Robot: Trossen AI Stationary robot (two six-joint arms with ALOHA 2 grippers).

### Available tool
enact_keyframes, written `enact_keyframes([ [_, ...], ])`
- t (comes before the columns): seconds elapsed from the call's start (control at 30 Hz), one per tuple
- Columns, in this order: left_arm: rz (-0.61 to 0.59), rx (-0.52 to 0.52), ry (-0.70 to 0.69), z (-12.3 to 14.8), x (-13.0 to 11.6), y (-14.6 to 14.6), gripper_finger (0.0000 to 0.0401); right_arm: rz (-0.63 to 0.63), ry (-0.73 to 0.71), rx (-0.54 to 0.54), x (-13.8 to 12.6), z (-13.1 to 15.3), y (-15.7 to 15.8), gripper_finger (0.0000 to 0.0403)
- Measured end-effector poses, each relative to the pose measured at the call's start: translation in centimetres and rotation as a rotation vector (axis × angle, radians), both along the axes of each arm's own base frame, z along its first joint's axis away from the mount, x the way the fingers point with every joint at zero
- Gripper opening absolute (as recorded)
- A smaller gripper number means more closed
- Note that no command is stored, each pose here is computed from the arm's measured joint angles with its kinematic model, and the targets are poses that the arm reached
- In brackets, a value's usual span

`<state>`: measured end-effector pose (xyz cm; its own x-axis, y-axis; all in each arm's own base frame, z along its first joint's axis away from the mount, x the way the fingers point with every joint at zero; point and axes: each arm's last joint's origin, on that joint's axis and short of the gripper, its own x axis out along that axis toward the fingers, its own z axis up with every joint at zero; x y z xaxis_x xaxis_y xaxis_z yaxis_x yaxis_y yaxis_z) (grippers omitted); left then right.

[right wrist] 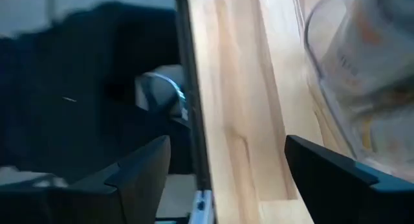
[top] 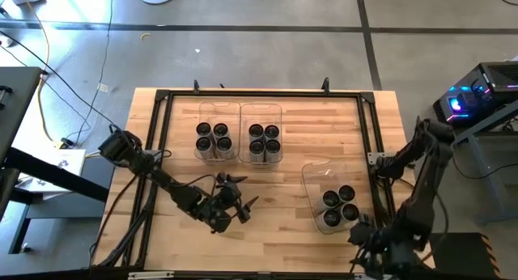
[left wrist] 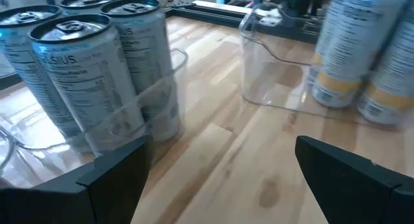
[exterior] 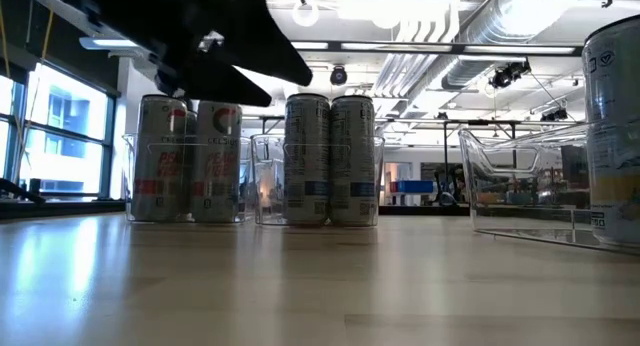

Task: Sort soda cans
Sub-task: Move the bottom transparent bin to the top right of the table

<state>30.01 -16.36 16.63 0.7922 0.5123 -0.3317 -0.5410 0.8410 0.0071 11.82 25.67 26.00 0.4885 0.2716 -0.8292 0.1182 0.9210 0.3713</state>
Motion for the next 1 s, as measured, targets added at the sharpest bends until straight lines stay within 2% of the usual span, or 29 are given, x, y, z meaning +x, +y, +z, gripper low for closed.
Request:
enact_keyframes([
  [0.33, 0.048, -0.018, -0.038, 0.4, 1.1, 1.6, 0.0371, -0.040, 0.170, -0.167, 0.7, -5.0, 4.2, 0.0236],
  [0.47, 0.052, -0.023, -0.047, 0.4, 1.3, 1.7, 0.0371, -0.085, 0.202, -0.259, 0.5, -6.6, 5.5, 0.0186],
  [0.6, 0.038, -0.008, -0.050, 0.6, 1.4, 1.6, 0.0371, -0.174, 0.134, -0.358, 0.3, -8.3, 6.4, 0.0127],
  [0.83, 0.030, 0.007, -0.048, 0.7, 1.4, 1.6, 0.0372, -0.276, 0.129, -0.544, 0.2, -11.0, 5.9, 0.0020],
  [0.9, 0.030, 0.007, -0.048, 0.7, 1.4, 1.6, 0.0372, -0.267, 0.123, -0.584, 0.1, -11.1, 5.7, 0.0006],
  [1.0, 0.029, 0.005, -0.052, 0.8, 1.5, 1.6, 0.0372, -0.282, 0.136, -0.644, 0.3, -10.9, 5.0, 0.0009],
])
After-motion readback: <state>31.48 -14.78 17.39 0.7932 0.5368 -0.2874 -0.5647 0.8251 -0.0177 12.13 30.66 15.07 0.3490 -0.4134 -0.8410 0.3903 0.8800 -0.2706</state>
